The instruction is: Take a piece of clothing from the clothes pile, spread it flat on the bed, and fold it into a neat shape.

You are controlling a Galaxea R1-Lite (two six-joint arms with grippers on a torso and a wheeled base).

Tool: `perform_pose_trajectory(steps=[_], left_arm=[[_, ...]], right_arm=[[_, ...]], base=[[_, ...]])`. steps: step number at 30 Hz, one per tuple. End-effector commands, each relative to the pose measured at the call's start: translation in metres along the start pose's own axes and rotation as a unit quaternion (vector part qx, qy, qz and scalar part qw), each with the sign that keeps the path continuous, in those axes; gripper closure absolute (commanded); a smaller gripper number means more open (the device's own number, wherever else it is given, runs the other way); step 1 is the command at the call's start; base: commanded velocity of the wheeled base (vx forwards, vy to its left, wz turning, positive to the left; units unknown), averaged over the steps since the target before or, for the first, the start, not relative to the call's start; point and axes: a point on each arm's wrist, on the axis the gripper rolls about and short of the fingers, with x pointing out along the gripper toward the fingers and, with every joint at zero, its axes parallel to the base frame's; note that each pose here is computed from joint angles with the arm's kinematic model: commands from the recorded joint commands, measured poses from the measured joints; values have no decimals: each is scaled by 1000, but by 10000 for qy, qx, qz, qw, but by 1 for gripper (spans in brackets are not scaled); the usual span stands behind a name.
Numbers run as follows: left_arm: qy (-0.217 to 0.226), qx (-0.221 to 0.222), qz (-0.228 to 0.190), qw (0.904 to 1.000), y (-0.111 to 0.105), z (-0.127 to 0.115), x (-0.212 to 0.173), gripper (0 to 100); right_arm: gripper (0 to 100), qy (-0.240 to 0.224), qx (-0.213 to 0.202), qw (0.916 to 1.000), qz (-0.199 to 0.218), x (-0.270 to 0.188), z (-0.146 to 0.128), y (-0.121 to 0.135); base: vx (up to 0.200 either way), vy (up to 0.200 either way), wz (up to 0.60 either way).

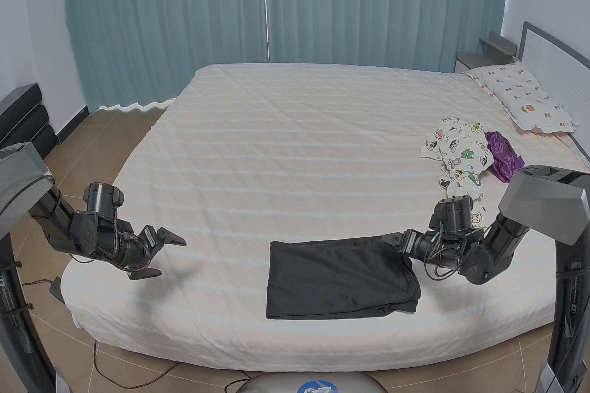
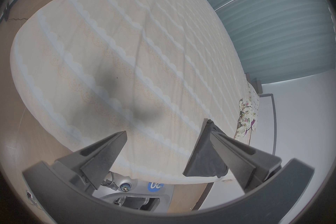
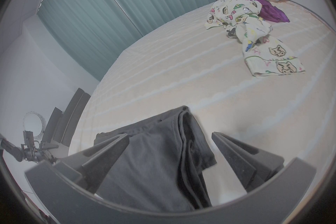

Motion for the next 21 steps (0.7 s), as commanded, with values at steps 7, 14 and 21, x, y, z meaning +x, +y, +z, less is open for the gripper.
perform_pose_trajectory(steps=[7,14,21], left_arm=[[13,-13,12,10000,1,-1,0,0],[-119,87,-100,9998,4,-5,2,0],[-197,124,-125,9997,5,-5,2,0]], right_arm=[[100,134,278,9994,-124,39,-3,-9],[100,10,954,9954,-118,23,7,-9],[100,-146,974,9951,-44,17,7,-11]], base=[[0,0,0],[0,0,0],[0,0,0]])
